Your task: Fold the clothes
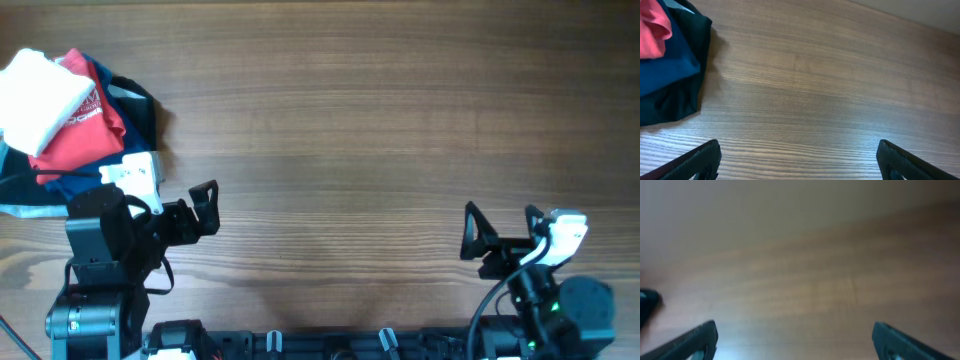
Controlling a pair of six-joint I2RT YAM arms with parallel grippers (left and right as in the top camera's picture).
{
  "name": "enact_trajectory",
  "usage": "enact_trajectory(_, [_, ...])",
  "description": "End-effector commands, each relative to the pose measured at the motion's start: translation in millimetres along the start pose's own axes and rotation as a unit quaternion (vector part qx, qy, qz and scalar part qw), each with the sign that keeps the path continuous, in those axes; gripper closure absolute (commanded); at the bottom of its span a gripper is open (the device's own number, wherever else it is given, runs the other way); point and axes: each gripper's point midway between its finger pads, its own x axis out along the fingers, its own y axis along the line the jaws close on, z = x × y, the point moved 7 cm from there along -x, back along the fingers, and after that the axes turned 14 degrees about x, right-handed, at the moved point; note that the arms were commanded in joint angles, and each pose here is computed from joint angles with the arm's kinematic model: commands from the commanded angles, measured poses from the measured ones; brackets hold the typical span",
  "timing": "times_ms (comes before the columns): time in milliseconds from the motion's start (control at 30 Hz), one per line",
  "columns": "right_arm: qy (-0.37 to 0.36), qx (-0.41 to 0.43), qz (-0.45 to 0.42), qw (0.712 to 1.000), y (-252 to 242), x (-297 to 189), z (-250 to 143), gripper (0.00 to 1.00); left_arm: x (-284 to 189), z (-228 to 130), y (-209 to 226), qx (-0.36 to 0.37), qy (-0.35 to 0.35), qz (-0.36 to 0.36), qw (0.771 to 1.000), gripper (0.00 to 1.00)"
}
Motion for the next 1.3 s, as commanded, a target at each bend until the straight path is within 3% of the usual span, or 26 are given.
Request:
enact_trajectory(0, [-0.034,-0.005,0.050,0.998,-4,10,-17,0.00,1,-1,1,-0.001,0.001,0.006,1.000,0.00])
enact_trajectory(367, [-0.204,-0.038,0.144,0.968,-13,56,-30,0.00,1,-1,1,-0.001,0.001,0.006,1.000,0.00])
enact_trajectory(500, [-0.188,-0.139,0.148,0.961,-10,59,-39,0.00,1,-1,1,-0.001,0.001,0.006,1.000,0.00])
enact_trajectory(567, [-0.133,-0.181,0.157,0.962,-12,65,-58,0.00,1,-1,1,-0.001,0.001,0.006,1.000,0.00])
enact_trajectory(600, [-0.096,-0.178,0.154,0.967,-16,69,-70,0.00,1,-1,1,-0.001,0.001,0.006,1.000,0.00])
enact_trajectory(1267, [-0.100,-0.169,0.156,0.968,-15,68,-68,0.00,1,-1,1,-0.001,0.001,0.006,1.000,0.00])
